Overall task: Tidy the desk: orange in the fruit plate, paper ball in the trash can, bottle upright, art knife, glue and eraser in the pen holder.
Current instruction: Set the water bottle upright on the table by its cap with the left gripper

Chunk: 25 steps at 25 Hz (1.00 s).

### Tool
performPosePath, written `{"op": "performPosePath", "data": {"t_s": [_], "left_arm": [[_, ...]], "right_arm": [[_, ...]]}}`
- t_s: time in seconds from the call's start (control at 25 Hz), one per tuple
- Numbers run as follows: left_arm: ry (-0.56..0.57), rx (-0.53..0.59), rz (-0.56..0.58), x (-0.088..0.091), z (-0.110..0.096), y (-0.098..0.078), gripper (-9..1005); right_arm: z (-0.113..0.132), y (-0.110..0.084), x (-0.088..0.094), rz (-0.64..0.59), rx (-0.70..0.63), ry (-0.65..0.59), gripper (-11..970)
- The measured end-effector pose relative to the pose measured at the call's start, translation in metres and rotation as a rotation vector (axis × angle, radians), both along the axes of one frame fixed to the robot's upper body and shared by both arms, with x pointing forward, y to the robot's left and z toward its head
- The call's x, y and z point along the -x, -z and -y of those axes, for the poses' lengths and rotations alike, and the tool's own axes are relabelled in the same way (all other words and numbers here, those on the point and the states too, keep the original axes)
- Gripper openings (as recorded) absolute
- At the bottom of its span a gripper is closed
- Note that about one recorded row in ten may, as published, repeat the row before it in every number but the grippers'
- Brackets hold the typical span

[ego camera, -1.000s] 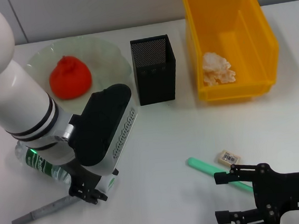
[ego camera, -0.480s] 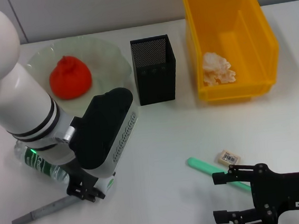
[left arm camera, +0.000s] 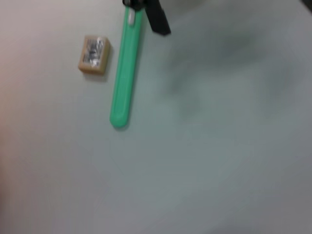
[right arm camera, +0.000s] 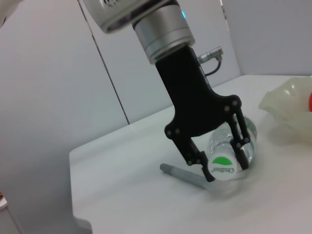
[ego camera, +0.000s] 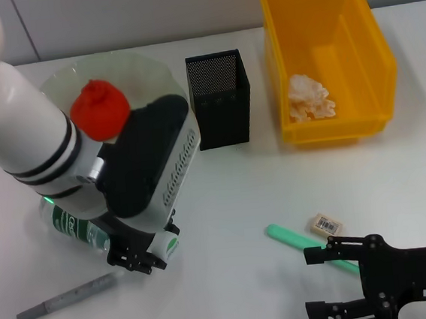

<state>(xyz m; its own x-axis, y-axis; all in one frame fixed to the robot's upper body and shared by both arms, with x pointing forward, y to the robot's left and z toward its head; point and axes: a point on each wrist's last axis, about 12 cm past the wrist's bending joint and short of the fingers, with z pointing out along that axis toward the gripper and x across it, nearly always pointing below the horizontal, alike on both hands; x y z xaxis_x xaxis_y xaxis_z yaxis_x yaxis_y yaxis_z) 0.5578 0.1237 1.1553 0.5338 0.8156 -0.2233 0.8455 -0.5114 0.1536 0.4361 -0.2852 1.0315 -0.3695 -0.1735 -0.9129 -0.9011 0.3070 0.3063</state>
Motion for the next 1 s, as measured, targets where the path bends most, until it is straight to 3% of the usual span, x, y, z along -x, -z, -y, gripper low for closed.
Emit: {"op": "performPosePath", "data": {"t_s": [0.12, 0.2, 0.48, 0.8, 1.0], "left_arm": [[0.0, 0.0, 0.0, 0.0, 0.0, 0.0, 439], [-0.026, 0.09, -0.05, -0.002, -0.007, -0.015, 439], [-0.056, 0.3, -0.097, -0.006, -0.029, -0.034, 439], [-0.139, 0.542, -0.095, -0.007, -0.064, -0.039, 438], [-0.228, 0.604, -0.091, -0.007, -0.079, -0.034, 446]], "right_arm": [[0.001, 0.0, 0.0, 0.002, -0.001, 0.005, 838], [0.001, -0.001, 0.0, 0.004, 0.0, 0.007, 838], [0.002, -0.002, -0.001, 0.009, 0.001, 0.004, 838], [0.004, -0.003, -0.003, 0.008, 0.007, 0.002, 838], [0.004, -0.005, -0.004, 0.013, 0.005, -0.004, 838]]}}
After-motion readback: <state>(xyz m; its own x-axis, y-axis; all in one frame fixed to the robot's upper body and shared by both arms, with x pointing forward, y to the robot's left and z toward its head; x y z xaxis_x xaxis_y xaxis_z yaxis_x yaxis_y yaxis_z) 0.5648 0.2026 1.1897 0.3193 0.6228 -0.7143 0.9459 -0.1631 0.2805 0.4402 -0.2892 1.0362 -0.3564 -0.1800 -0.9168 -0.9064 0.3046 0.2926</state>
